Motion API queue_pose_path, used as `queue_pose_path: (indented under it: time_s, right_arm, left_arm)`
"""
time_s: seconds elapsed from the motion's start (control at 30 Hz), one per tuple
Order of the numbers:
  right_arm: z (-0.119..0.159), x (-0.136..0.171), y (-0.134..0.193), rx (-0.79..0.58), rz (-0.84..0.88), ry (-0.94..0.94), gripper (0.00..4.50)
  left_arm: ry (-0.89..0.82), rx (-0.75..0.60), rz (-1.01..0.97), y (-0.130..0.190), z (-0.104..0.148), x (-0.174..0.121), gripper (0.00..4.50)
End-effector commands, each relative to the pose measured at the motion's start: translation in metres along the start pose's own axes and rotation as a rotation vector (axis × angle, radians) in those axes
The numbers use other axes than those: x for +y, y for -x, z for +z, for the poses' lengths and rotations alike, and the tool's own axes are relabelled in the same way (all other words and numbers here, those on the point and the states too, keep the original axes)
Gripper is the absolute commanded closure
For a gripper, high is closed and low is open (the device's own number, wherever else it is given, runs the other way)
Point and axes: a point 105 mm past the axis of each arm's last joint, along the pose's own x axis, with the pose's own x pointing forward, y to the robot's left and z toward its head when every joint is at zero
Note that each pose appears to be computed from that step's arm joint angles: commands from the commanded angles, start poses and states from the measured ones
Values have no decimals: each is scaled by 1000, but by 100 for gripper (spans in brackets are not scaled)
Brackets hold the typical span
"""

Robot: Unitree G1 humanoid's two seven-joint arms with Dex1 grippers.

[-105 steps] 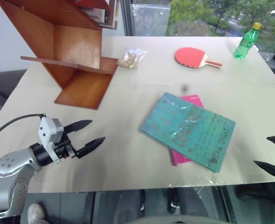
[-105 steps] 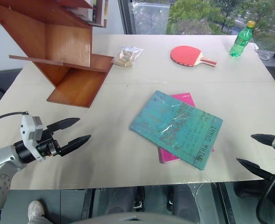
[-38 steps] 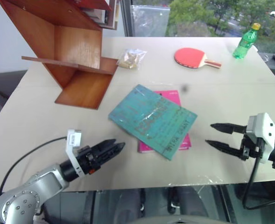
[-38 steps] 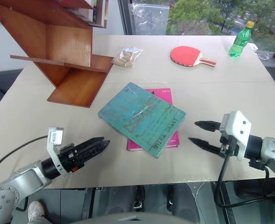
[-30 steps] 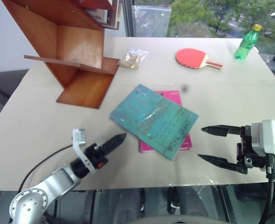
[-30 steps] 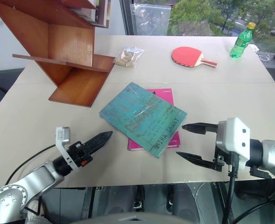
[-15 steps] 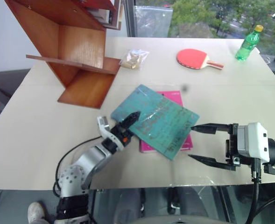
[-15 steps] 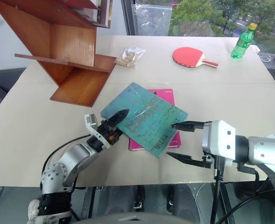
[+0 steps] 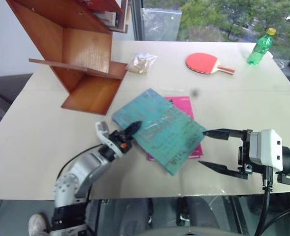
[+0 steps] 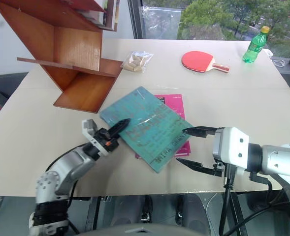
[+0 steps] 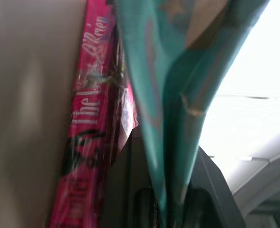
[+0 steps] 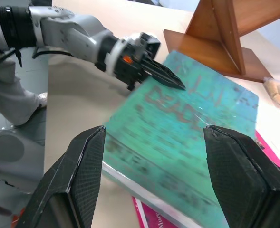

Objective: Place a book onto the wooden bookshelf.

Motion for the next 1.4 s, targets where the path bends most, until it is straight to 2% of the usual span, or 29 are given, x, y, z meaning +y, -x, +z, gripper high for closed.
queue_pose_path:
  time_s: [0.03,0.2,0.27,0.37,0.5,0.6,0.67,0.73,0.83,1.0,1.07,1.13,1.23,1.33,1.4]
  right_arm:
    - [10,-6,-1,-67,-18,40,115]
    - [14,-13,-2,-120,-35,37,115]
    - [13,-16,-2,-130,-42,37,115]
    - [11,-20,-4,-147,-48,44,115]
    - [12,-24,-10,-179,-51,56,115]
    - [9,-26,-13,-184,-52,64,115]
    - [8,-28,-15,-190,-54,68,115]
    - [8,-31,-16,-202,-56,77,115]
    - [8,-33,-18,-211,-56,84,115]
    - [10,-37,-23,-233,-58,110,115]
    - [12,-37,-25,-243,-57,119,115]
    - [14,-38,-26,-252,-58,126,115]
    - [15,-39,-25,-255,-63,136,115]
    - [14,-42,-25,-259,-69,142,115]
    - [13,-44,-27,-262,-70,145,115]
  left_arm:
    - [-245,54,-206,1,20,-72,409]
    - [-716,169,-333,-5,15,-149,409]
    - [-1117,207,-406,-13,-1,-189,409]
    - [-1658,203,-471,-20,-11,-227,409]
    - [-2235,151,-480,-18,7,-254,409]
    - [-2500,197,-357,-15,38,-252,409]
    - [-2585,272,-270,-11,55,-249,409]
    - [-2677,369,-53,-3,85,-249,409]
    - [-2760,439,108,4,110,-250,409]
    - [-2724,666,383,20,142,-233,409]
    - [-2707,726,384,23,144,-231,409]
    - [-2639,730,315,25,135,-239,409]
    - [-2603,761,367,39,137,-252,409]
    - [-2544,734,252,41,117,-268,409]
    - [-2563,718,274,44,116,-276,409]
